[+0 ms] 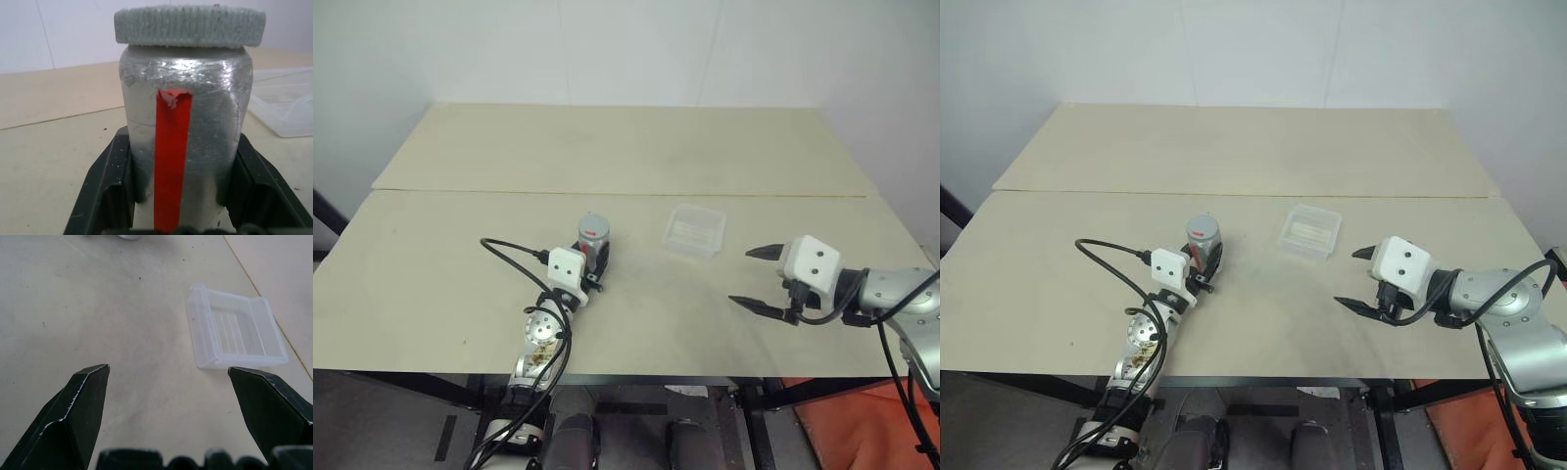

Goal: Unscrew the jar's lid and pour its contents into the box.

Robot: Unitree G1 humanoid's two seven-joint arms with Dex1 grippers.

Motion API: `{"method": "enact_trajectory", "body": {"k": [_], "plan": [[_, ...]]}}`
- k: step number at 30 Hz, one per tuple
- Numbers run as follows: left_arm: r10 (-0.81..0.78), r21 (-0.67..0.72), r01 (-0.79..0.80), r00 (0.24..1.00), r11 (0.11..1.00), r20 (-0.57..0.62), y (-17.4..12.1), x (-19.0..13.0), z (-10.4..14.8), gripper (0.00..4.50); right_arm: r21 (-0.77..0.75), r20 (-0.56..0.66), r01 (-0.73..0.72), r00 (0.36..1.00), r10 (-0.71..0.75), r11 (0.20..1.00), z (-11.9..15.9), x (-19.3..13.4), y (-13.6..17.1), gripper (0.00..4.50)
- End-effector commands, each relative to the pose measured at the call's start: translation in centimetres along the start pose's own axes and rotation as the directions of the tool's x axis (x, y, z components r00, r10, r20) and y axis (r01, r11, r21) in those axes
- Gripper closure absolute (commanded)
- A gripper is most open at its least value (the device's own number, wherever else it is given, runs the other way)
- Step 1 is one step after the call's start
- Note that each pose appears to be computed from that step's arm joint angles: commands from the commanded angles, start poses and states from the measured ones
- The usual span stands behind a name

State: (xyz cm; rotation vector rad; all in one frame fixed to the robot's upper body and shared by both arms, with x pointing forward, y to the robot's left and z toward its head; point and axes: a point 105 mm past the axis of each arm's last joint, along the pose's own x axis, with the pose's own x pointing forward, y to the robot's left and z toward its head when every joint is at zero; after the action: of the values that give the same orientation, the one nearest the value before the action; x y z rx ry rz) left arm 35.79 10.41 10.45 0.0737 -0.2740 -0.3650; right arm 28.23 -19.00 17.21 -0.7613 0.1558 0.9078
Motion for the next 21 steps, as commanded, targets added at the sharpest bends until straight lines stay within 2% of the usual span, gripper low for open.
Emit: {"method": "enact_trajectory", "body": {"k": [1, 7, 11, 14, 18, 21], "plan": [[-0.023, 0.012, 0.022, 0.997, 1.0, 0.077, -0.1, 0.5, 1.9, 2.54, -0.041, 0.032, 0.04, 0.999, -0.038, 0.998, 1.3, -0.5, -0.6, 0.0], [-0.089, -0.001, 0.09, 0.99, 0.996, 0.111, -0.5, -0.1, 3.4, 2.54, -0.044, 0.097, 0.066, 0.993, -0.061, 0.997, 2.6, 0.3, -0.8, 0.0], [-0.145, -0.034, 0.152, 0.978, 0.988, 0.149, -0.9, -1.0, 5.3, 2.54, 0.087, 0.296, 0.055, 0.952, -0.079, 0.995, 6.4, 1.8, -0.4, 0.0], [-0.186, -0.046, 0.194, 0.972, 0.98, 0.145, -1.4, -1.3, 5.6, 2.54, 0.207, 0.425, 0.017, 0.899, -0.106, 0.978, 9.1, 3.3, 0.4, 0.0], [-0.219, -0.039, 0.226, 0.968, 0.973, 0.124, -2.2, -1.3, 5.5, 2.54, 0.311, 0.493, -0.029, 0.86, -0.135, 0.95, 11.2, 4.9, 1.4, 0.0], [-0.242, -0.005, 0.244, 0.965, 0.97, 0.099, -2.6, -1.2, 5.2, 2.54, 0.322, 0.516, -0.05, 0.846, -0.131, 0.945, 12.1, 5.2, 1.9, 0.0]]}}
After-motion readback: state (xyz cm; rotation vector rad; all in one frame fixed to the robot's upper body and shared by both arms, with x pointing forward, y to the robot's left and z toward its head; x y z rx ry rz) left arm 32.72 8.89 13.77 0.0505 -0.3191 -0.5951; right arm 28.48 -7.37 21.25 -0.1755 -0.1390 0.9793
